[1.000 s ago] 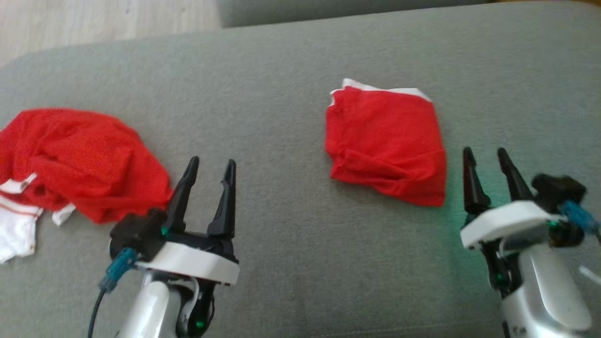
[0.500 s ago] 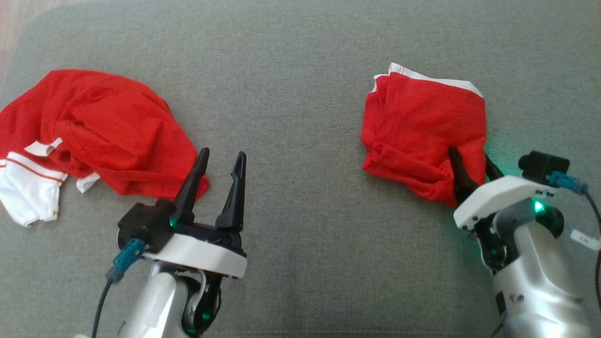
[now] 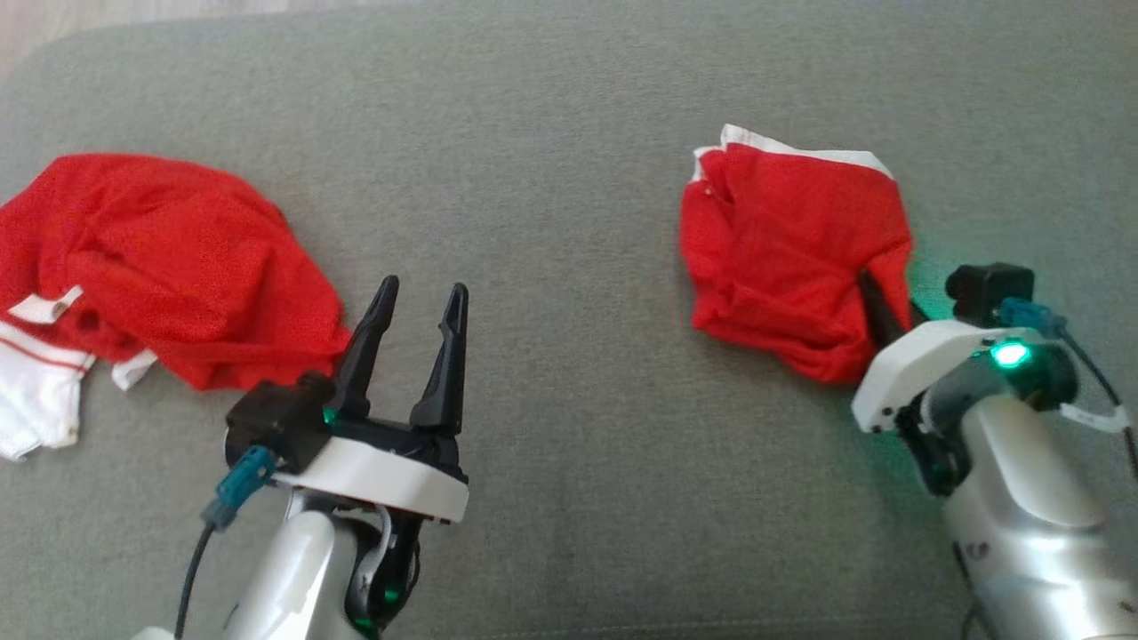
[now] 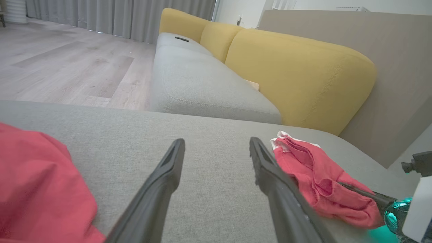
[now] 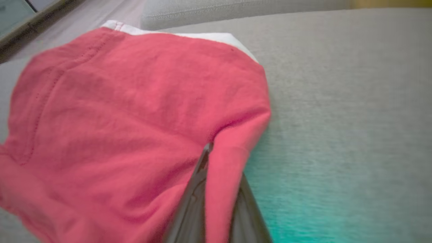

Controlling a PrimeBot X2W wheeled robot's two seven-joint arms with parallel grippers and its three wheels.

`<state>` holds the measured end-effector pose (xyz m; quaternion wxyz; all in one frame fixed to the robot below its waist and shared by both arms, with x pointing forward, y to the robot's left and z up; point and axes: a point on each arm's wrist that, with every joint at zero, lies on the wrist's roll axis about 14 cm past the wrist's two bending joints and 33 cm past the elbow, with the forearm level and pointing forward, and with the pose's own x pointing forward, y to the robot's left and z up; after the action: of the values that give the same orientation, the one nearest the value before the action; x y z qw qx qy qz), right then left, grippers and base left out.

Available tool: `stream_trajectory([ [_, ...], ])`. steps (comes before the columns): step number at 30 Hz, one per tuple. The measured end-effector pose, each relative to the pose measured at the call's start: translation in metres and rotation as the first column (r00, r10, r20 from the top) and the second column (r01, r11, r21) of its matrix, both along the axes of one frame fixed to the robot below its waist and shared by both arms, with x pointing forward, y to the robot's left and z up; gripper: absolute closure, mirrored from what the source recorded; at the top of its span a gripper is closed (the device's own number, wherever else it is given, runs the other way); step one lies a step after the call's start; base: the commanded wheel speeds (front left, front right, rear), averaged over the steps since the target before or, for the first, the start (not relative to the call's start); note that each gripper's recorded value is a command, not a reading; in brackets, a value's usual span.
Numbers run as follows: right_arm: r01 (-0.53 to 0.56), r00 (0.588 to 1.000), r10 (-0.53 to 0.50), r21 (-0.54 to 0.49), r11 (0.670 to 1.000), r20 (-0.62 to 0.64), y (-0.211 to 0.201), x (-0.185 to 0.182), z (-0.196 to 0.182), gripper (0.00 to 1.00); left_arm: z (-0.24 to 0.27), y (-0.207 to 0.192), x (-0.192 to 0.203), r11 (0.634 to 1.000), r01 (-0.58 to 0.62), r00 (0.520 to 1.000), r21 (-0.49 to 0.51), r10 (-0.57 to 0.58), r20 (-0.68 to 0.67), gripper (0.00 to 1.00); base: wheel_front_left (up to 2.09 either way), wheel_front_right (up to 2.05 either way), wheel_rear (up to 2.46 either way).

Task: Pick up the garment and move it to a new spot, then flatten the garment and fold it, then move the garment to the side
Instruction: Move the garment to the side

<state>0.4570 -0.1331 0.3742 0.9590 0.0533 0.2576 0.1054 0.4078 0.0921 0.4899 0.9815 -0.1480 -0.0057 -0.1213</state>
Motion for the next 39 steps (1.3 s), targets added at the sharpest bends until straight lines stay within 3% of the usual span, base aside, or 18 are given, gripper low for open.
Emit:
stream_trajectory([
  [5, -0.047, 0.999, 0.050, -0.160, 0.986, 0.018, -0.033, -0.001, 0.005, 1.00, 0.001, -0.012, 0.001, 0.999, 0.036, 0.999, -0.007, -0.036, 0.004, 0.00, 0.00, 0.00, 0.00],
  [10, -0.105, 0.995, 0.098, -0.335, 0.936, -0.036, -0.080, -0.001, 0.005, 1.00, -0.001, -0.019, 0.006, 0.998, 0.056, 0.998, -0.012, -0.056, 0.001, 0.00, 0.00, 0.00, 0.00],
  [13, -0.147, 0.989, 0.127, -0.446, 0.883, -0.074, -0.111, 0.003, 0.008, 1.00, 0.000, -0.022, 0.013, 0.998, 0.063, 0.998, -0.019, -0.063, 0.010, 0.00, 0.00, 0.00, 0.00],
  [14, -0.172, 0.985, 0.140, -0.520, 0.837, -0.100, -0.135, 0.007, 0.011, 1.00, -0.001, -0.022, 0.018, 0.998, 0.064, 0.998, -0.025, -0.064, 0.010, 0.00, 0.00, 0.00, 0.00],
  [21, -0.227, 0.972, 0.119, -0.694, 0.684, -0.201, -0.207, 0.019, 0.016, 1.00, -0.018, -0.016, 0.026, 0.999, 0.046, 0.998, -0.028, -0.047, -0.034, 0.00, 0.00, 0.00, 0.00],
  [32, -0.175, 0.971, -0.013, -0.751, 0.636, -0.237, -0.257, 0.041, 0.010, 1.00, -0.031, -0.004, 0.041, 1.000, 0.013, 0.998, -0.017, -0.014, -0.054, 0.00, 0.00, 0.00, 0.00],
  [38, -0.100, 0.979, -0.076, -0.766, 0.635, -0.191, -0.273, 0.049, 0.023, 1.00, -0.033, -0.005, 0.042, 1.000, 0.015, 0.998, -0.019, -0.017, -0.058, 0.00, 0.00, 0.00, 0.00],
  [39, -0.081, 0.979, -0.090, -0.761, 0.643, -0.180, -0.275, 0.050, 0.025, 0.00, -0.032, -0.006, 0.042, 1.000, 0.017, 0.998, -0.019, -0.018, -0.056, 0.00, 0.00, 0.00, 0.00],
])
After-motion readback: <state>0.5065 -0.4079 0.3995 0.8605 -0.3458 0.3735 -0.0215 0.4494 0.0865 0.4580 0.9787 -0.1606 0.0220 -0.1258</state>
